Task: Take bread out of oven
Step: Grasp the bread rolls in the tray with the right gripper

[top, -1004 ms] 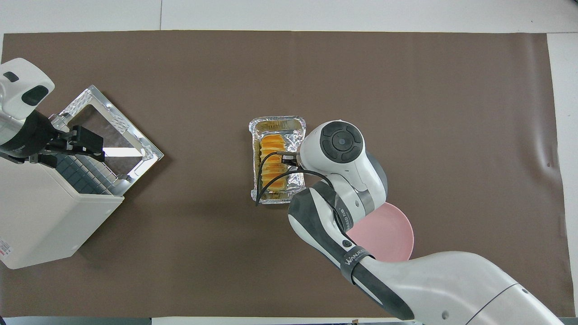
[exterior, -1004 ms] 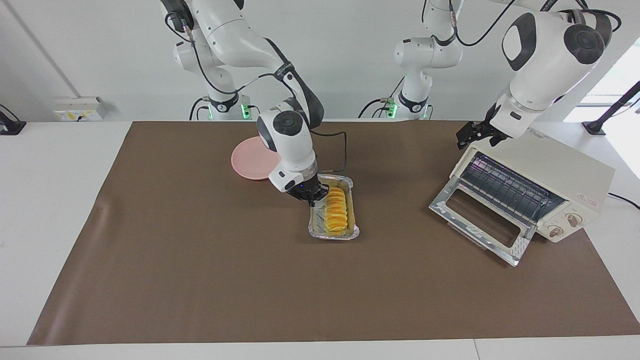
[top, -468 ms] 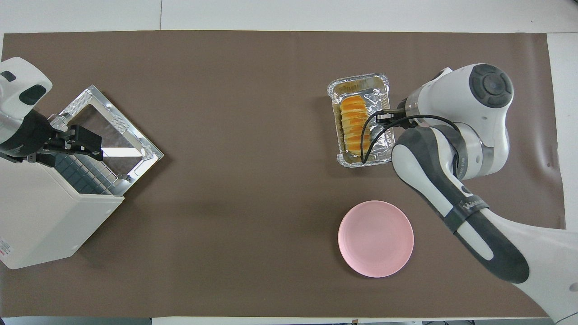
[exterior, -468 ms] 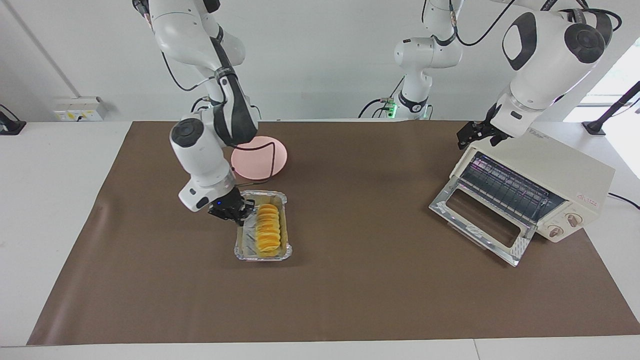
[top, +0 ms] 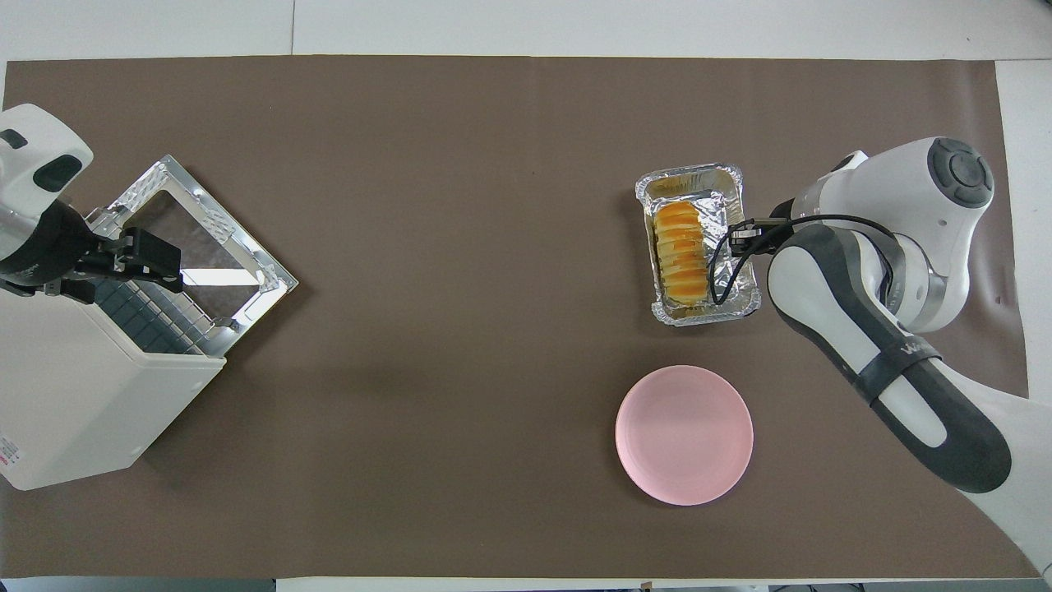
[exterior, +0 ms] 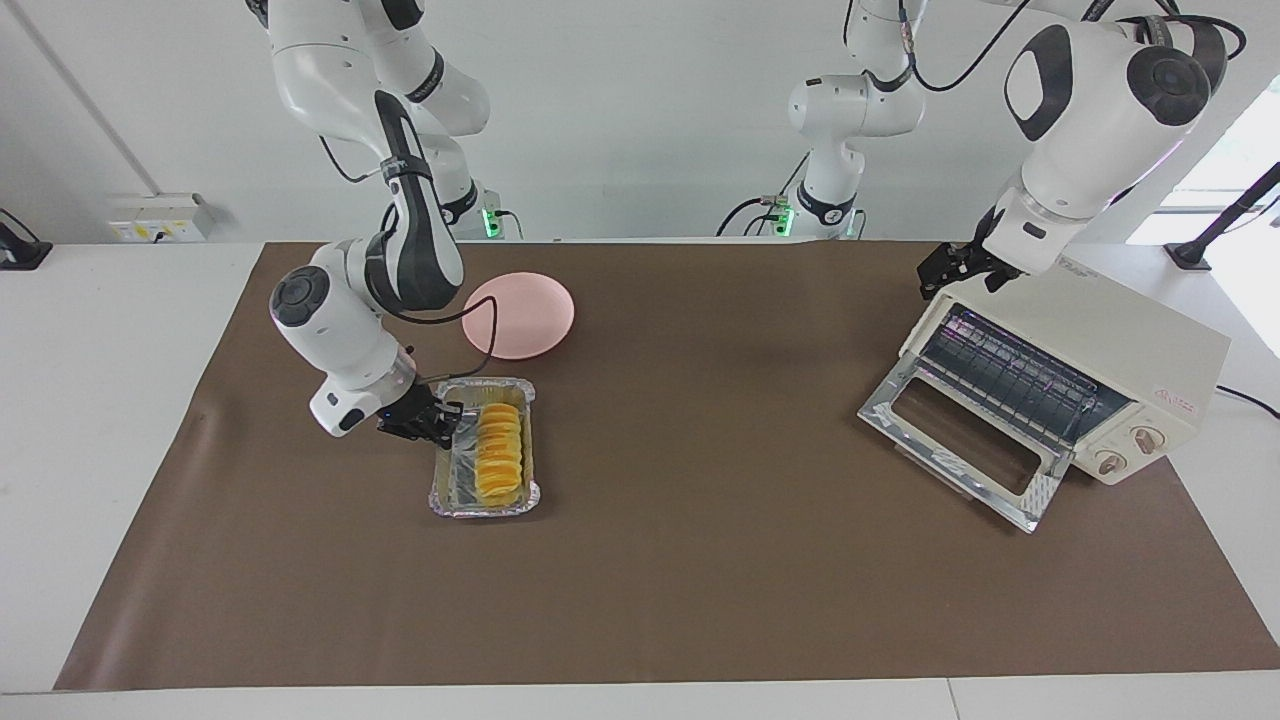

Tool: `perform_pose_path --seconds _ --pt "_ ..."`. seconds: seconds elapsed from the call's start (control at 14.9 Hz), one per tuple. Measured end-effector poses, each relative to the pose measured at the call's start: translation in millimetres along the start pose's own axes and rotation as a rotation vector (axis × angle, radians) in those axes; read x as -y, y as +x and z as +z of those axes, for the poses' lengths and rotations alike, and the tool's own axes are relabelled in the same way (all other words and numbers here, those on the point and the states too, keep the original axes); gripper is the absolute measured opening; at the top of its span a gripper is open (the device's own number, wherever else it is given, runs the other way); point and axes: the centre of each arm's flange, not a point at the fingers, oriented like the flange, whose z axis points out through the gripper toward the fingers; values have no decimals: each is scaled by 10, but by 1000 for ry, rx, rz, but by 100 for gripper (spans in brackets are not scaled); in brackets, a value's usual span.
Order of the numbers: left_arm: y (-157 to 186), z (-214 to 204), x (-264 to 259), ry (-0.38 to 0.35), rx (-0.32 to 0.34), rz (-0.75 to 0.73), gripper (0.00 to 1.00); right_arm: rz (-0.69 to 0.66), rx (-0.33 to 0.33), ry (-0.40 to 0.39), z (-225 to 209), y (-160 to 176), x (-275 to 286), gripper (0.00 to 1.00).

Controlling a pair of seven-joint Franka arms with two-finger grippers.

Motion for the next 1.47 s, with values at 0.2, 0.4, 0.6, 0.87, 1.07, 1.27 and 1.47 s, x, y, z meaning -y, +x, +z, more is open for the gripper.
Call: perform_pose_path --seconds 0.2,0.4,0.6,0.87,1.07,1.27,1.47 --pt "-5 -8 1 0 -2 0 100 3 -4 -1 -29 -3 -17 17" --pt "-8 -13 1 0 -3 0 100 -4 -30 -4 -270 19 26 46" --pt "-10 -16 1 0 -3 0 100 -36 -52 -12 -654 73 175 78" --pt "-10 -16 1 0 -3 0 100 -47 -67 -35 -608 45 664 100" --pt "-11 -17 1 0 -3 0 100 -43 -84 -30 -371 110 706 100" --pt "-11 -17 1 0 -4 0 100 -28 -81 -24 -75 176 611 98" --pt "-11 -17 1 0 -4 0 100 -15 -59 -20 123 152 728 96"
